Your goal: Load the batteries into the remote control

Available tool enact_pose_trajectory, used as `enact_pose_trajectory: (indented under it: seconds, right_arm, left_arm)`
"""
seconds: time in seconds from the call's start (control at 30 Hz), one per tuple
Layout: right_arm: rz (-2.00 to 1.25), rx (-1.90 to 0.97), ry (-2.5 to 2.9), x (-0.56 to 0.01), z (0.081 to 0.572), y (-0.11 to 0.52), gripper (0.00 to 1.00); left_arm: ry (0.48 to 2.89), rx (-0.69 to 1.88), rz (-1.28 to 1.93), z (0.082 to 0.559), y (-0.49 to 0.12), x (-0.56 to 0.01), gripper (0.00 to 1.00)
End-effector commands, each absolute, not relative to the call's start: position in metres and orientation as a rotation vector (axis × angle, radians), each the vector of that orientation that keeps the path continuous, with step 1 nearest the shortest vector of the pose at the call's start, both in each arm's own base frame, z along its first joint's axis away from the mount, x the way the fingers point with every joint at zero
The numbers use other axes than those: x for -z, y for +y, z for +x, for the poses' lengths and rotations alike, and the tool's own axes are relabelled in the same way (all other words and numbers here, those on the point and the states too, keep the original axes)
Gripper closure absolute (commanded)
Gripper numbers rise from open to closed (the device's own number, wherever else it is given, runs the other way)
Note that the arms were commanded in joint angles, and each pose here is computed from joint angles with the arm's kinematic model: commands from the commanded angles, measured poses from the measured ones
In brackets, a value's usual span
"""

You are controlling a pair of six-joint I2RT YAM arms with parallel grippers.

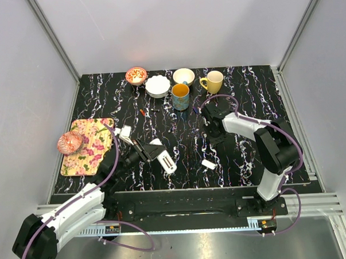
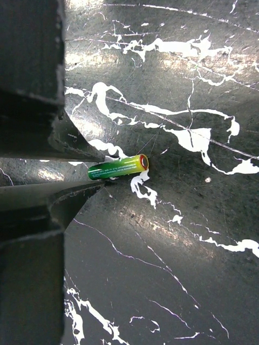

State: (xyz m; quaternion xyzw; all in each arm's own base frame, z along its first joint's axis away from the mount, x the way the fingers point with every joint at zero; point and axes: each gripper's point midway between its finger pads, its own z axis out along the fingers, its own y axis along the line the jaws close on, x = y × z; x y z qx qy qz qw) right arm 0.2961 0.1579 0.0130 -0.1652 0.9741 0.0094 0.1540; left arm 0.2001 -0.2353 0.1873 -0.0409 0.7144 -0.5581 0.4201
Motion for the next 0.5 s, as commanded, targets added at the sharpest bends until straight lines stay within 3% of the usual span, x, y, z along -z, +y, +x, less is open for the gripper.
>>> enact_pose_trajectory:
  seconds: [0.0, 0.13, 0.27, 0.47]
  right_arm:
    - [-0.478, -0.022, 2.813, -0.004, 0.294, 0.160, 0.75]
    - [-0.472, -0.010, 2.831, -0.001, 0.292, 0.159, 0.81]
    - [-0.429, 0.016, 2.834, -0.001, 0.293, 0.156, 1.00]
    - [-0.238, -0.054, 2.746, -0.057, 0.298, 0.163, 1.00]
  left_arm:
    - [1.703, 1.441, -0.068, 0.199, -0.238, -0.210, 1.00]
    - [1.702, 1.440, -0.064, 0.199, -0.238, -0.211, 1.00]
    - [1.704, 1.435, -0.065, 0.200, -0.238, -0.211, 1.00]
    - [1.707, 1.437, -0.091, 0.206, -0.241, -0.214, 1.00]
